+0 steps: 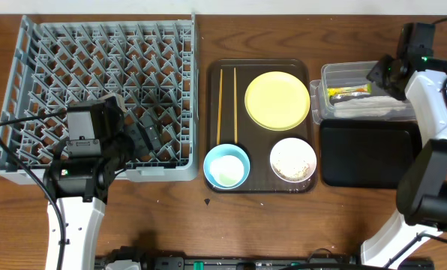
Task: Sort waste into correct bins and load items into the dishwasher
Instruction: 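Grasp the white cup from the blue bowl with the right gripper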
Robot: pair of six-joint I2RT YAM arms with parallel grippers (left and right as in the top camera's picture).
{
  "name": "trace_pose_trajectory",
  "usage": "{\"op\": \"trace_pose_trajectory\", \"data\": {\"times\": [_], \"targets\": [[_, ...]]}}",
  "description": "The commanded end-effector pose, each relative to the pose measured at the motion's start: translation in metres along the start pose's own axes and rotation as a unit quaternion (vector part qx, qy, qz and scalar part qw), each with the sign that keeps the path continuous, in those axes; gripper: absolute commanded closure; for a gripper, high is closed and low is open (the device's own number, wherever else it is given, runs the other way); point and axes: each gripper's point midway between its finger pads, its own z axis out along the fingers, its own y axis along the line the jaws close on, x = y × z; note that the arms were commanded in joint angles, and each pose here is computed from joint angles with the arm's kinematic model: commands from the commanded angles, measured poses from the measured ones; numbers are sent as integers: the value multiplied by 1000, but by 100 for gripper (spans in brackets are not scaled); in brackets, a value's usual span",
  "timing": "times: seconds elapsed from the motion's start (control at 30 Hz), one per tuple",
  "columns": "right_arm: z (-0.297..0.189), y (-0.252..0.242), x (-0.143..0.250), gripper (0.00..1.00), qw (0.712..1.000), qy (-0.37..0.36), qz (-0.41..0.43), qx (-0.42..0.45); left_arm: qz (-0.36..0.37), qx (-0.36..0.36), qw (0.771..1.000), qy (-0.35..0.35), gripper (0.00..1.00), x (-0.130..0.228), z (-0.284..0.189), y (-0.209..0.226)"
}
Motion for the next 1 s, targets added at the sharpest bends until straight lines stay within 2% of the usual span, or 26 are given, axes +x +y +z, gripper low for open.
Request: {"op": "trace_pose_trajectory", "data": {"times": [0.0,0.13,0.3,0.4,0.5,0.67,0.77,0.87,0.97], "targets": [[-60,95,35,49,950,45,-181,-252,-2,5,1000,-9,4,-7,-5,-3],[-97,142,85,51,892,93,-256,-360,-2,5,1000,-9,4,-7,-5,-3],[-110,170,163,50,862,181,-311,-358,-2,5,1000,-9,4,-7,-5,-3],[-117,184,217,46,839,224,-366,-336,-2,5,1000,-9,4,-7,-5,-3],[-128,194,273,46,804,254,-435,-317,-8,12,1000,-6,4,-5,-5,-5],[-132,192,326,48,785,240,-523,-230,-14,-2,1000,19,3,7,-5,1],[-129,185,337,49,794,224,-537,-173,-8,-3,1000,21,4,8,-5,1],[-124,181,350,47,789,211,-556,-155,-4,-5,1000,26,4,11,-5,2],[-110,170,361,51,798,213,-547,-135,-4,-8,999,34,3,15,-5,4]]}}
